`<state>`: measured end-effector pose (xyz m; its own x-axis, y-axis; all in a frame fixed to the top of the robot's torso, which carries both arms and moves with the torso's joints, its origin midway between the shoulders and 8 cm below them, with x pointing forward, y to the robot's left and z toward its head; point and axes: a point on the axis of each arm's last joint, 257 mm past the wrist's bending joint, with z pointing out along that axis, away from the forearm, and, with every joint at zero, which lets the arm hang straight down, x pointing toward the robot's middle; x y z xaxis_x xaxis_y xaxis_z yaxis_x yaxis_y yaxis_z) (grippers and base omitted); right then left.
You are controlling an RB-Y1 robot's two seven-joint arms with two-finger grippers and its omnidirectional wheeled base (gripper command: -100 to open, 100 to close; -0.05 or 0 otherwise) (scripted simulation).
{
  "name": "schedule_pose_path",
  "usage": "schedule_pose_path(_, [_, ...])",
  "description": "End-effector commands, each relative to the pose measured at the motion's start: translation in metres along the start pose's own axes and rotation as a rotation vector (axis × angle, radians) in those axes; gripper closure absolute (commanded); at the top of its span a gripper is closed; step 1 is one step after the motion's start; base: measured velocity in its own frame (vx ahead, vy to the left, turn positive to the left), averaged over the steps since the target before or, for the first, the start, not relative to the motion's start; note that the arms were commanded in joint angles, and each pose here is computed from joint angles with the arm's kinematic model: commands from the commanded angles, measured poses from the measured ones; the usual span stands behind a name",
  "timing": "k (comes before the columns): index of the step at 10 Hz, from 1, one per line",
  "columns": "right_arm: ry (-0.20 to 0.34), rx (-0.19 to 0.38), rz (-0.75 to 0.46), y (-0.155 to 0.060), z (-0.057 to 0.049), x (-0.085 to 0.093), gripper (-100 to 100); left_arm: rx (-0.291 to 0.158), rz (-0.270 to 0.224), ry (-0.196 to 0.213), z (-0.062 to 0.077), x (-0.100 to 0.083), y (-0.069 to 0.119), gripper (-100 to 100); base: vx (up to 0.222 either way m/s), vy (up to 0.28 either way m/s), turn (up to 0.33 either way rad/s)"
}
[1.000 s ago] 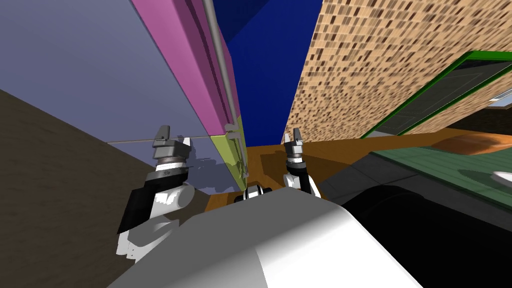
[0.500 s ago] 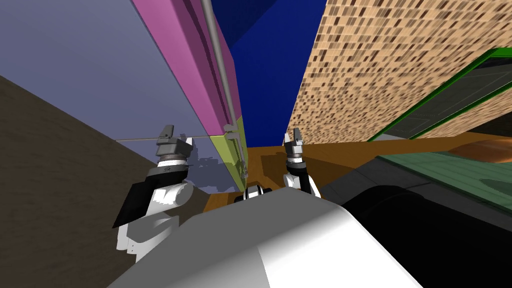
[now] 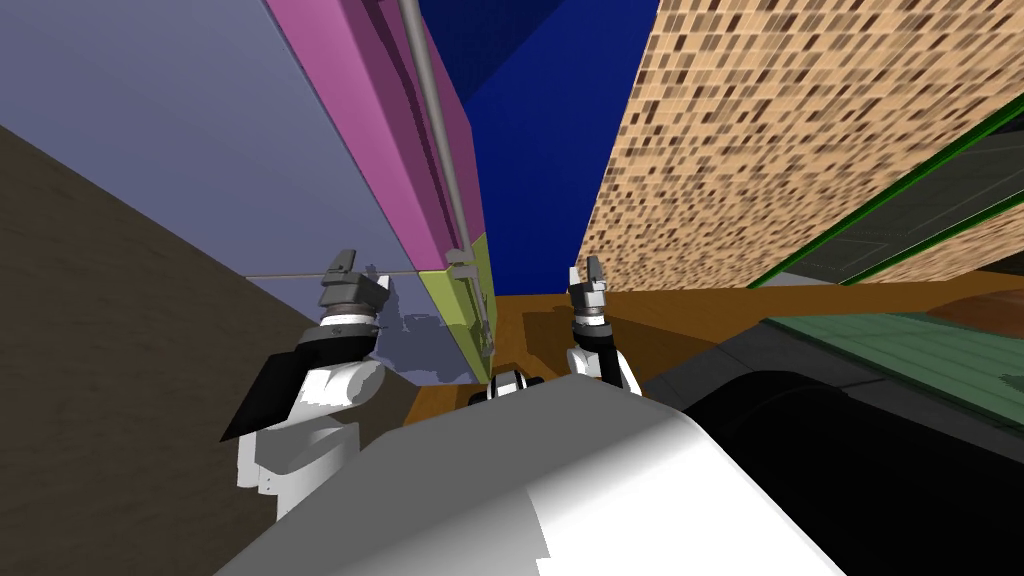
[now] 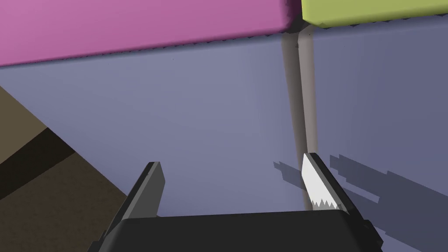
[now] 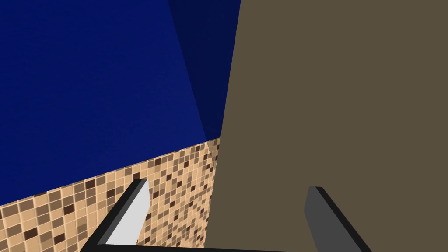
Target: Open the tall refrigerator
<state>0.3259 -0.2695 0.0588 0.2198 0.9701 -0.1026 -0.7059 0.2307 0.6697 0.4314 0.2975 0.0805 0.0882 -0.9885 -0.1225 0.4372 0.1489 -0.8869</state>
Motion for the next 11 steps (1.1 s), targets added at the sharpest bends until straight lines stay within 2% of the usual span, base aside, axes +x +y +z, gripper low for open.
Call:
schedule_pose_path(1, [0.0,0.0,0.0,0.0,0.0,0.0,0,-0.068,-0.029,0.024,0.002,0.01,0.017,-100,-0.001,-0.047,0.033])
schedule_pose_path(9, [0.0,0.0,0.0,0.0,0.0,0.0,0,-0.17,-0.083,0.057,0.012,0.02,0.034,-100,0.002,-0.05,0.054])
schedule_pose_path(10, [0.0,0.0,0.0,0.0,0.0,0.0,0,-0.191,-0.083,0.06,0.011,0.021,0.039,-100,-0.005,-0.062,0.048])
schedule_pose_path(11, [0.0,0.0,0.0,0.0,0.0,0.0,0,-0.194,-0.083,0.061,0.011,0.021,0.04,-100,0.003,-0.024,0.019])
